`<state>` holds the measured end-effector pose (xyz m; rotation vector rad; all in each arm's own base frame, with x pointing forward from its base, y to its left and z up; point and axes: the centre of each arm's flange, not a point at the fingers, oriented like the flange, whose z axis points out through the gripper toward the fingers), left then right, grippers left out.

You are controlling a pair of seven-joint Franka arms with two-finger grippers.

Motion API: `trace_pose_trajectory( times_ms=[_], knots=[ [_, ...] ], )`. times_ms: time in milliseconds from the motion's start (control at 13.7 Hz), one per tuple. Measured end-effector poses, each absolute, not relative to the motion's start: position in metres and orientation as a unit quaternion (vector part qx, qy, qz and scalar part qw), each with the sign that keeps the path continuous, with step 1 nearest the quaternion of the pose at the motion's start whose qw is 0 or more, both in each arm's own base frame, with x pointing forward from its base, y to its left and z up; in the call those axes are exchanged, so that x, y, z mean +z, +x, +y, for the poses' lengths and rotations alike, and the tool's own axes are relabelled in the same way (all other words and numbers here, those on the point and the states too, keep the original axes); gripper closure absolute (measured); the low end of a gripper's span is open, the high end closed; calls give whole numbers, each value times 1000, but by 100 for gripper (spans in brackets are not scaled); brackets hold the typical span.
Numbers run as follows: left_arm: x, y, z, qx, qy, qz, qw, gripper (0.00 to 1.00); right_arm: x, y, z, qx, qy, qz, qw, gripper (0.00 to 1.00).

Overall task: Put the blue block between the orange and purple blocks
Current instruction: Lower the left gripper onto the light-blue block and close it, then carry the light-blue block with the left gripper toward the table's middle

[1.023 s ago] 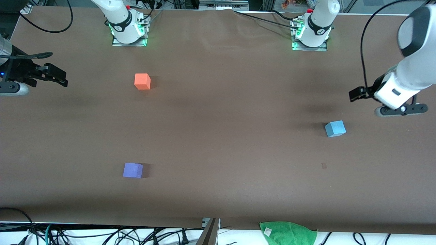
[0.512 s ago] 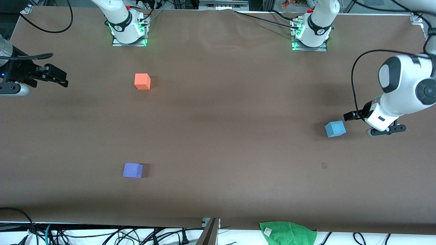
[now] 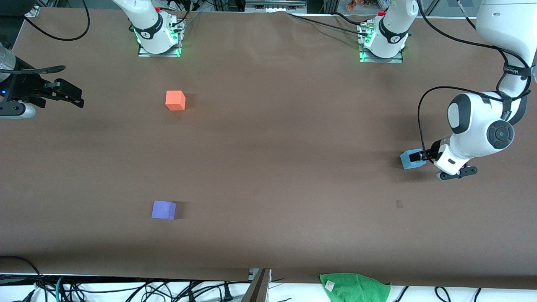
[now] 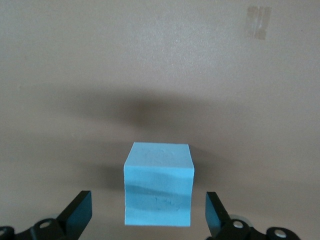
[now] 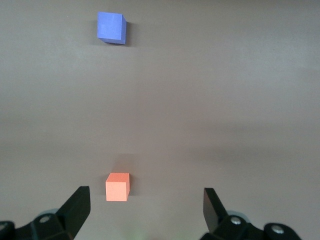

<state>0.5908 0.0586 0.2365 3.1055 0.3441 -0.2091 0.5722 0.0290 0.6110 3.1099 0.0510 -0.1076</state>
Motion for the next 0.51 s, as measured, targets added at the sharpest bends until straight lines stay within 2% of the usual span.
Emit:
trace_pose_trajectory(
  times_ms=[512],
  knots=[
    [199, 589, 55, -76, 991, 107, 8, 0, 611, 572, 29, -35, 999, 16, 15, 0]
  ],
)
